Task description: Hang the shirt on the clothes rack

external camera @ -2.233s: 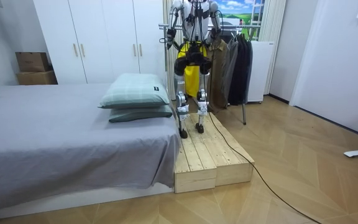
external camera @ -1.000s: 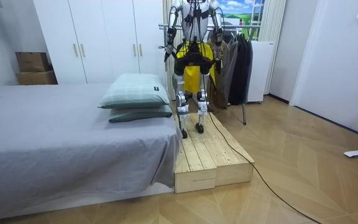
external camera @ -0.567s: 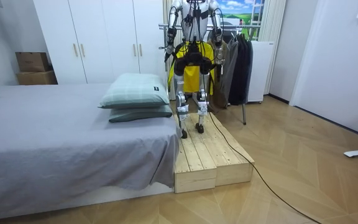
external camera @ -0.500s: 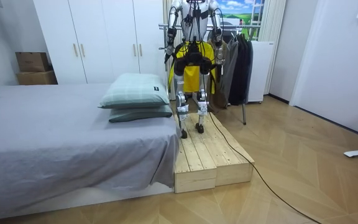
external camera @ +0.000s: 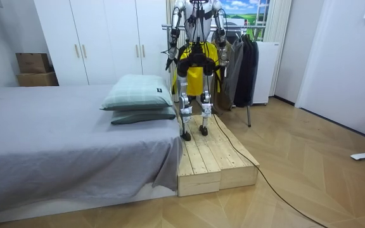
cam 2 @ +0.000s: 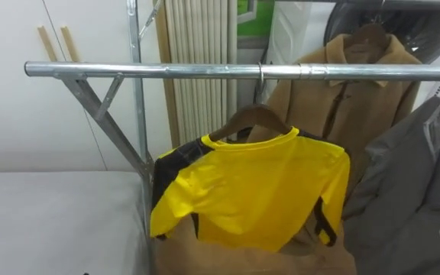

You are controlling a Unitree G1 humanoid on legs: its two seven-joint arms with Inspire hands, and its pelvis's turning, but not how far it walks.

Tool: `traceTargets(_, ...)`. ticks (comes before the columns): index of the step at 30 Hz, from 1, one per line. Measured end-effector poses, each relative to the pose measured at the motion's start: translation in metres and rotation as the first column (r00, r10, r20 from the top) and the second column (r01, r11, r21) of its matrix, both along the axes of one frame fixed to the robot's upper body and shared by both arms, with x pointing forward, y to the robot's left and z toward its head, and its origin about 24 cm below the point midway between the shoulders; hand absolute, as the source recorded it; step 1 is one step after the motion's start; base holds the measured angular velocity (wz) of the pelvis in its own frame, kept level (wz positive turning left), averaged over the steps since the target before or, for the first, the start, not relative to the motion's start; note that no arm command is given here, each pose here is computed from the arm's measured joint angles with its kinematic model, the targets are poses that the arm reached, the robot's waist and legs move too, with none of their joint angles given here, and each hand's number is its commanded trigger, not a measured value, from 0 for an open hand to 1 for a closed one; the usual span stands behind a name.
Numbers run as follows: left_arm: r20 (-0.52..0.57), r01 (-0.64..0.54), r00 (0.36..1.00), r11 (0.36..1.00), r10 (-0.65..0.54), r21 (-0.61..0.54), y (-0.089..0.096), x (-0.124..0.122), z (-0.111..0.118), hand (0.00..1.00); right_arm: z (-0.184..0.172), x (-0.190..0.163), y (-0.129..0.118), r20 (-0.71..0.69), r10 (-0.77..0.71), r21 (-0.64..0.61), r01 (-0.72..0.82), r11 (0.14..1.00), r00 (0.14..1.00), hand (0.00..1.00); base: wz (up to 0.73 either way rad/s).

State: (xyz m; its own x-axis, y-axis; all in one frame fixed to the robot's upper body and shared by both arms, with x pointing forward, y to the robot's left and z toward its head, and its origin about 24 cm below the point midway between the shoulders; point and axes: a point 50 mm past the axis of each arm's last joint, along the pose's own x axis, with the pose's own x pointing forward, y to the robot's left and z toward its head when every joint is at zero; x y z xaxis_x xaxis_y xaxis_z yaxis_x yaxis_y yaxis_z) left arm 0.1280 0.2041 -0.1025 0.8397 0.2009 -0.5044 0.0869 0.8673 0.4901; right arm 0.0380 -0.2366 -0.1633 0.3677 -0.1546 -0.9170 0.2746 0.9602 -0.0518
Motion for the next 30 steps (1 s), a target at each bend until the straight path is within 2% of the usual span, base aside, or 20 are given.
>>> traceTargets(5, 0.007, -0.004, 1.0, 1.0, 0.004, 0.0, -0.0009, 0.0009, 0.0007, 0.0, -0.0009, -0.0034, 0.0002, -0.015, -0.036, 0.016, 0.036, 0.999, 0.999, 0.0, -0.01)
traceTargets(30, -0.015, -0.003, 1.0, 1.0, 0.003, 0.006, -0.0004, -0.0016, -0.0016, 0.0, -0.0017, 0.0023, 0.0017, -0.029, -0.009, 0.013, 0.009, 1.0, 1.0, 0.0, 0.03)
